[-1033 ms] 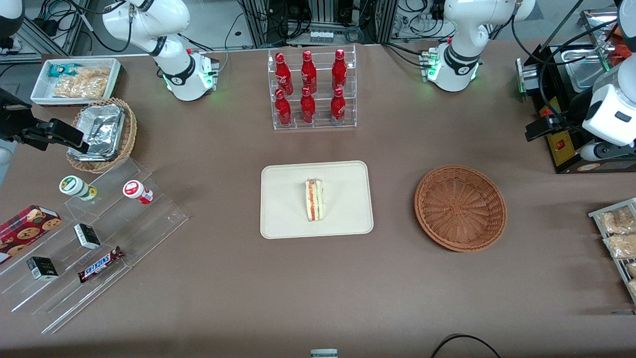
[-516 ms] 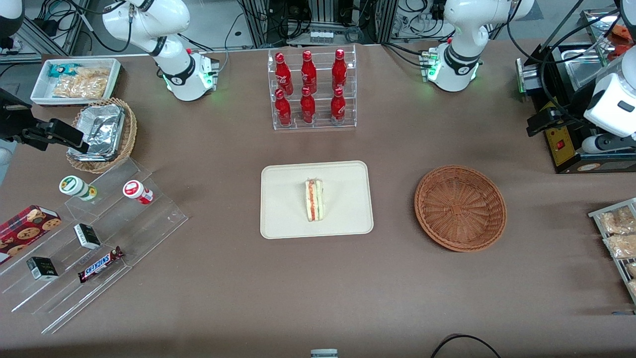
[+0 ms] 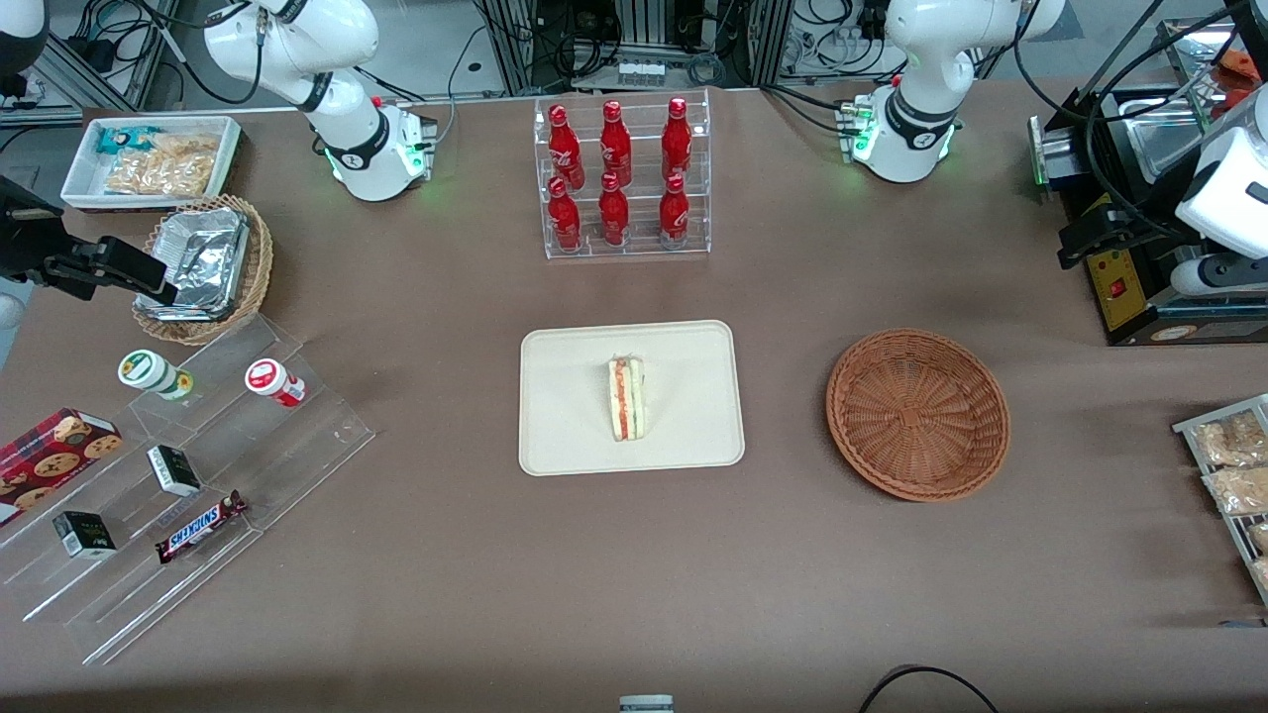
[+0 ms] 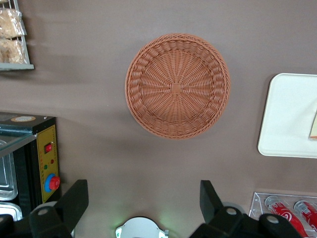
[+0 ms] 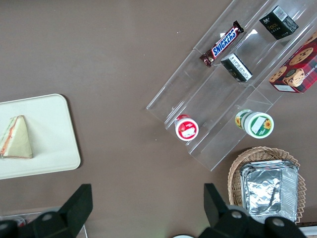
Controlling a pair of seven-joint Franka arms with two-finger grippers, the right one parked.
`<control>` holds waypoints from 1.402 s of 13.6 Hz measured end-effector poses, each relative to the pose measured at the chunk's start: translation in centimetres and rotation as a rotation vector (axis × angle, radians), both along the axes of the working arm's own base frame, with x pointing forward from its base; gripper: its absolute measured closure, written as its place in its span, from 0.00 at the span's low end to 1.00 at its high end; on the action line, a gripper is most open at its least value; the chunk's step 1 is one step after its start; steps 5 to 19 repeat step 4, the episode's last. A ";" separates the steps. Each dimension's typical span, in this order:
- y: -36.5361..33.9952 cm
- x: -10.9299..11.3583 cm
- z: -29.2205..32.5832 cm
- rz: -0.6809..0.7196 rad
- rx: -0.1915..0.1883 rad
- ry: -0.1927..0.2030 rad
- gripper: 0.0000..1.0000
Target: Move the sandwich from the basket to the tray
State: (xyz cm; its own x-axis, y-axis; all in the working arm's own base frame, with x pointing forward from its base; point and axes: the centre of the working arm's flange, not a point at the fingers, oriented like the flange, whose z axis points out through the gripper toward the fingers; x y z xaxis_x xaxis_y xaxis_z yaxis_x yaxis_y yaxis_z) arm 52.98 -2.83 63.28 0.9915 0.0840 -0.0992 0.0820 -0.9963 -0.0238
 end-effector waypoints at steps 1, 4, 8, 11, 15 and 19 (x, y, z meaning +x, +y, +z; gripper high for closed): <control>0.0 0.0 0.1 -0.024 -0.003 -0.004 0.00; 0.2 0.1 0.2 -0.063 -0.006 -0.007 0.00; 0.2 0.1 0.2 -0.063 -0.006 -0.007 0.00; 0.2 0.1 0.2 -0.063 -0.006 -0.007 0.00; 0.2 0.1 0.2 -0.063 -0.006 -0.007 0.00; 0.2 0.1 0.2 -0.063 -0.006 -0.007 0.00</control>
